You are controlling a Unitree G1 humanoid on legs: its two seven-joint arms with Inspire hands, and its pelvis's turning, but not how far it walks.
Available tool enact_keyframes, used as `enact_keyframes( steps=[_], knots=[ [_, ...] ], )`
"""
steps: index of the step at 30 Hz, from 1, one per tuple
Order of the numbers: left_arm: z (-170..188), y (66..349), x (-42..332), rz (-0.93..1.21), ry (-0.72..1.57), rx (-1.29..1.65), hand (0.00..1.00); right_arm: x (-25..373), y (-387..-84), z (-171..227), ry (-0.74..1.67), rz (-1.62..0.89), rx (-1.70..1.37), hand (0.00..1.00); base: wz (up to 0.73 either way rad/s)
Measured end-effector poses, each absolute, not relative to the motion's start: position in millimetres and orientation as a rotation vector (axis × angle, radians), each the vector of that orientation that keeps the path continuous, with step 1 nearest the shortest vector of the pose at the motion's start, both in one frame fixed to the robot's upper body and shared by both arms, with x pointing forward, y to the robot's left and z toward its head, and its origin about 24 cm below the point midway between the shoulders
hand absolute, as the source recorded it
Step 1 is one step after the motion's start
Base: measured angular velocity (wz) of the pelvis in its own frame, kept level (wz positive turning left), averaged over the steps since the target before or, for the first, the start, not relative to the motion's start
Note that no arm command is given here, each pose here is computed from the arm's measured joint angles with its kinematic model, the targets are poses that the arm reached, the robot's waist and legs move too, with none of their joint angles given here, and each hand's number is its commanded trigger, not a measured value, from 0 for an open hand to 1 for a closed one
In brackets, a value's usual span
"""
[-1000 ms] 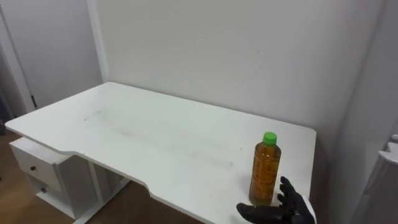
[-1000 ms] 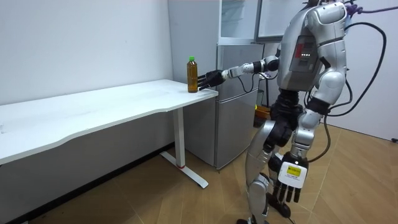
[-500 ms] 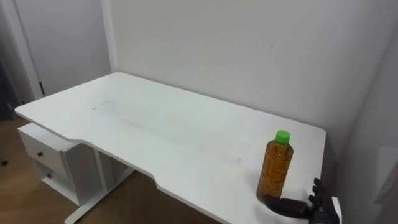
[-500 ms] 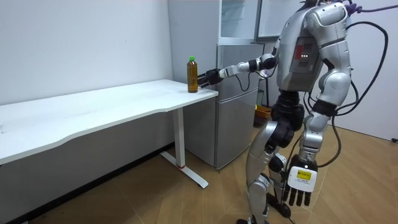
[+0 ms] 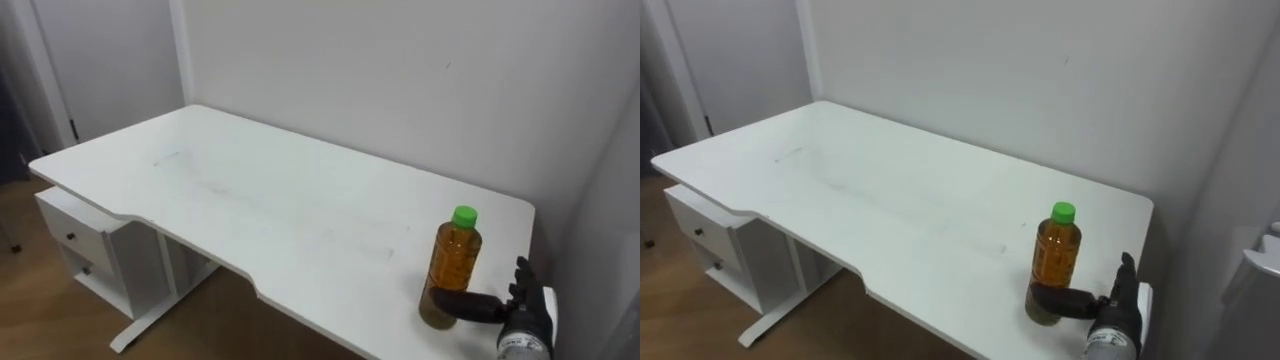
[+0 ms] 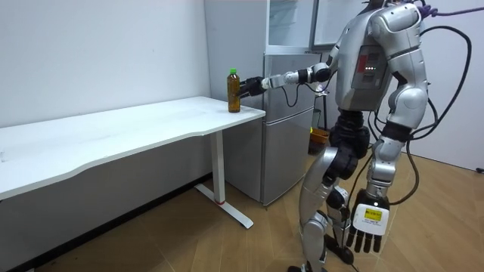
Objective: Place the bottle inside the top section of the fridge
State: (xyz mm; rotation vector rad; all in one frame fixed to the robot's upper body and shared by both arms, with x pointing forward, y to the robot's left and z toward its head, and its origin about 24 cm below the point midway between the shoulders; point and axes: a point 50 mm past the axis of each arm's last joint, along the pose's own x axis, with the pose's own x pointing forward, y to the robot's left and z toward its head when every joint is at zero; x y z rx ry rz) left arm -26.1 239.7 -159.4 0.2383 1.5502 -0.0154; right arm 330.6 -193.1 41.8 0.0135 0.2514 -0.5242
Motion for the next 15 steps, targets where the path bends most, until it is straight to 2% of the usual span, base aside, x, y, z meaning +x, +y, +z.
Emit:
enact_keyframes(
  steps=[3,6,15],
  knots=[
    [-159.3,239.5,-27.4,-0.016,1.548,0.238,0.03,333.6,-193.8,47.0,0.232,-0.524,0.014,0.0,0.03],
    [-159.1,239.4,-29.2,-0.017,1.55,0.237,0.0,333.8,-194.1,47.9,0.224,-0.523,0.015,0.0,0.0],
    [-158.4,239.7,-40.7,-0.012,1.581,0.231,0.0,333.5,-194.5,47.9,0.223,-0.532,0.013,0.0,0.03]
  ],
)
